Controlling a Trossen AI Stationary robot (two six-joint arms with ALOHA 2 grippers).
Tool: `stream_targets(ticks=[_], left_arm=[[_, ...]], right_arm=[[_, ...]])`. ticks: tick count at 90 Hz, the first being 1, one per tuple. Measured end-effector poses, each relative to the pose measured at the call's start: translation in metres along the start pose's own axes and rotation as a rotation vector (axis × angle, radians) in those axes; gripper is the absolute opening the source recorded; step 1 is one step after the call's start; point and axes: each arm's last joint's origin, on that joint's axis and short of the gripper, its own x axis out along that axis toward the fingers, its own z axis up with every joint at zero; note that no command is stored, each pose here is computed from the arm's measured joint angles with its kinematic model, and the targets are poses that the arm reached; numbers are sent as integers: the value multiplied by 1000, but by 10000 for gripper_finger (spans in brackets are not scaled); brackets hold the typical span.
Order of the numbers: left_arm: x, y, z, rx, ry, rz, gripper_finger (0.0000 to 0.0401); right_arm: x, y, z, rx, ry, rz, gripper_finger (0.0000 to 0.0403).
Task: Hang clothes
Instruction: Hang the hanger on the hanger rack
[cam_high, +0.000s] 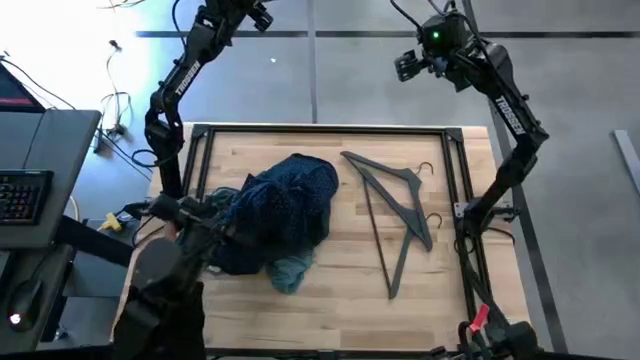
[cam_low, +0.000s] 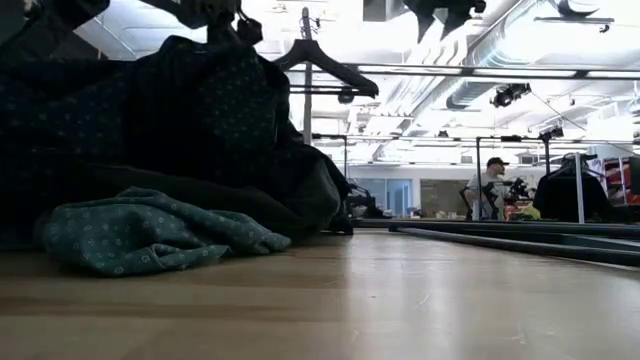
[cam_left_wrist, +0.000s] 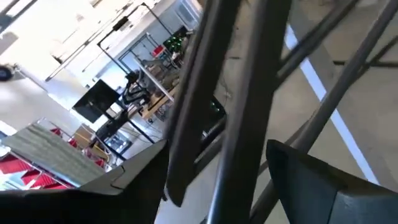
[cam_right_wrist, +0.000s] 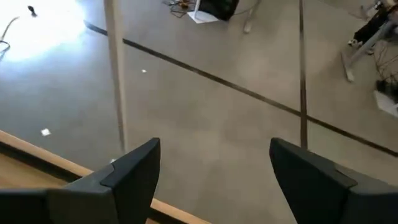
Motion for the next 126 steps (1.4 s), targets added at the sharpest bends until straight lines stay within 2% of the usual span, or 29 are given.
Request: stream_targets(ticks=[21, 35, 50, 62, 71, 80, 91, 103, 112, 126], left_arm=[[-2, 1, 3, -17, -56, -47, 246], [-10, 2, 13, -36, -91, -31, 246], [-28, 8, 24, 31, -13, 69, 246], [-49, 9, 32, 68, 74, 86, 246], [-71, 12, 42, 14, 76, 66, 246], [-91, 12, 50, -47, 80, 24, 246], [-116, 13, 62, -151, 29, -71, 246], [-132, 7, 69, -227, -31, -236, 246], [-133, -3, 70, -223, -34, -326, 246], [-133, -10, 71, -211, -57, -366, 246]], right_arm=[[1, -2, 0, -23, 4, 4, 279], [1, -2, -4, -46, 47, 43, 279], [6, 2, -24, -38, 236, 163, 279], [18, 20, -51, -64, 406, 235, 279], [26, 33, -82, -40, 530, 305, 279], [31, 44, -121, 40, 668, 335, 279], [34, 50, -174, 152, 842, 275, 279], [47, 60, -238, 258, 1029, 226, 279], [60, 69, -280, 302, 1085, 211, 279], [77, 77, -331, 356, 1090, 158, 278]])
